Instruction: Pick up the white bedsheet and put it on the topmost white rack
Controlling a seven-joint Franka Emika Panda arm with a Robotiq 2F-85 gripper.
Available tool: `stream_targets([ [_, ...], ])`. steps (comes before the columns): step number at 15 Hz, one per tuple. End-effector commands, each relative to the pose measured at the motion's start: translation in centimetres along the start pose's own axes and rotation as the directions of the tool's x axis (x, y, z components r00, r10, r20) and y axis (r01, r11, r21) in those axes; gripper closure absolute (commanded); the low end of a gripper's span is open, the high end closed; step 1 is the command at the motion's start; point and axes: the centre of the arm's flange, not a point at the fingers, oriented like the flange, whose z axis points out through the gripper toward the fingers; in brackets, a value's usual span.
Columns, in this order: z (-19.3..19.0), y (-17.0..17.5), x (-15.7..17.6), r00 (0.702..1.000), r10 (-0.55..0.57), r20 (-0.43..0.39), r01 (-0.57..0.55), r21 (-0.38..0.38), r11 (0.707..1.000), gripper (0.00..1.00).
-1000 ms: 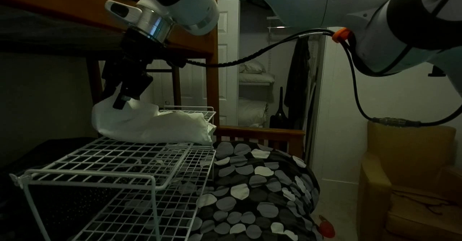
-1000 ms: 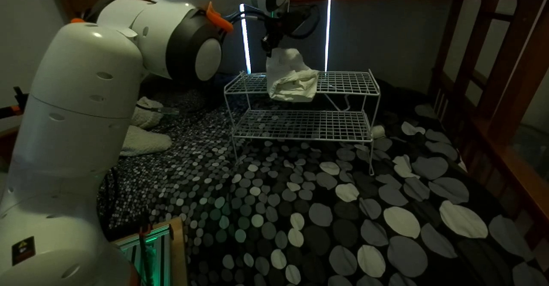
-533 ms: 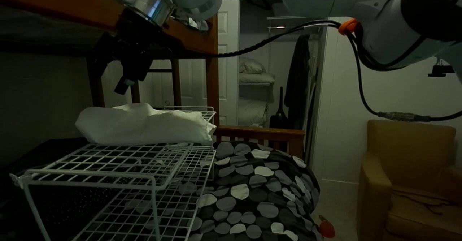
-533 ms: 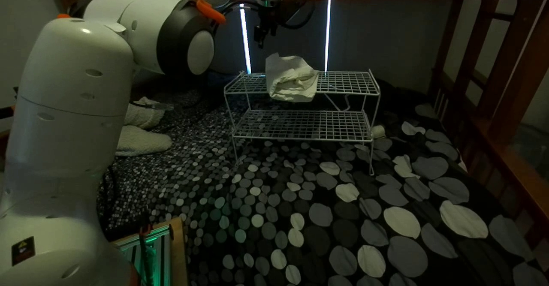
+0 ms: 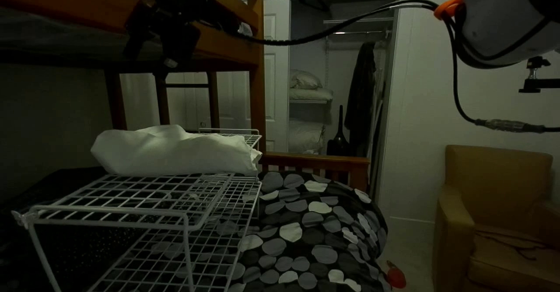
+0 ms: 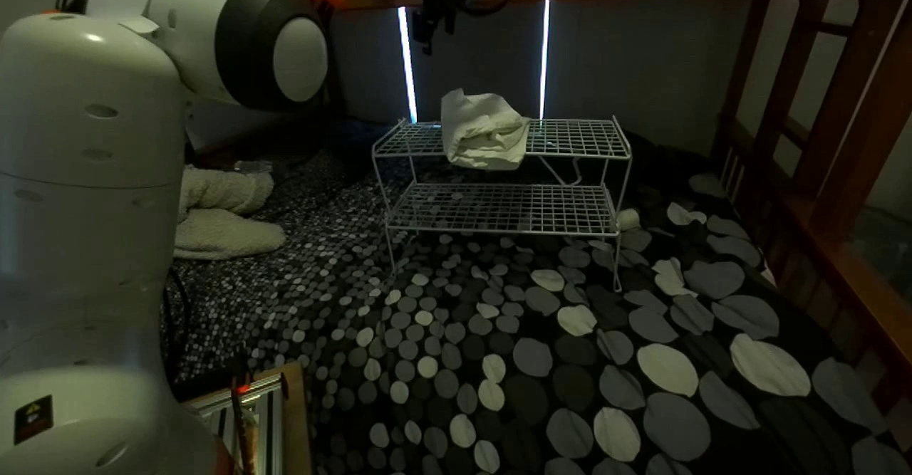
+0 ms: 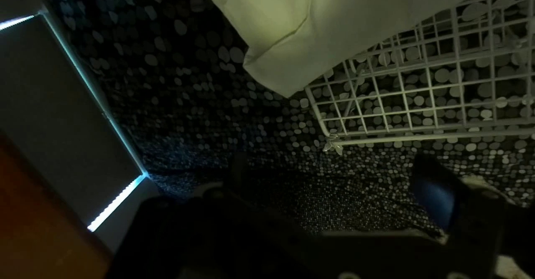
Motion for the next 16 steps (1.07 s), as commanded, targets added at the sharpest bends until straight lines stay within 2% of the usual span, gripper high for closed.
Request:
stream_targets([
  [1,-3.6,-1.5,0.5,0.990,0.141,0.027,-0.141,-0.012,0.990,0.00],
  [5,-6.8,-2.0,0.4,0.950,0.307,0.052,-0.303,-0.082,0.950,0.00],
  [10,-10.9,-4.0,-0.4,0.877,0.476,0.065,-0.467,-0.119,0.876,0.00],
  [13,-13.0,-5.3,-0.8,0.811,0.578,0.093,-0.563,-0.148,0.813,0.00],
  [16,-14.6,-6.7,-2.0,0.727,0.679,0.100,-0.654,-0.202,0.729,0.00],
])
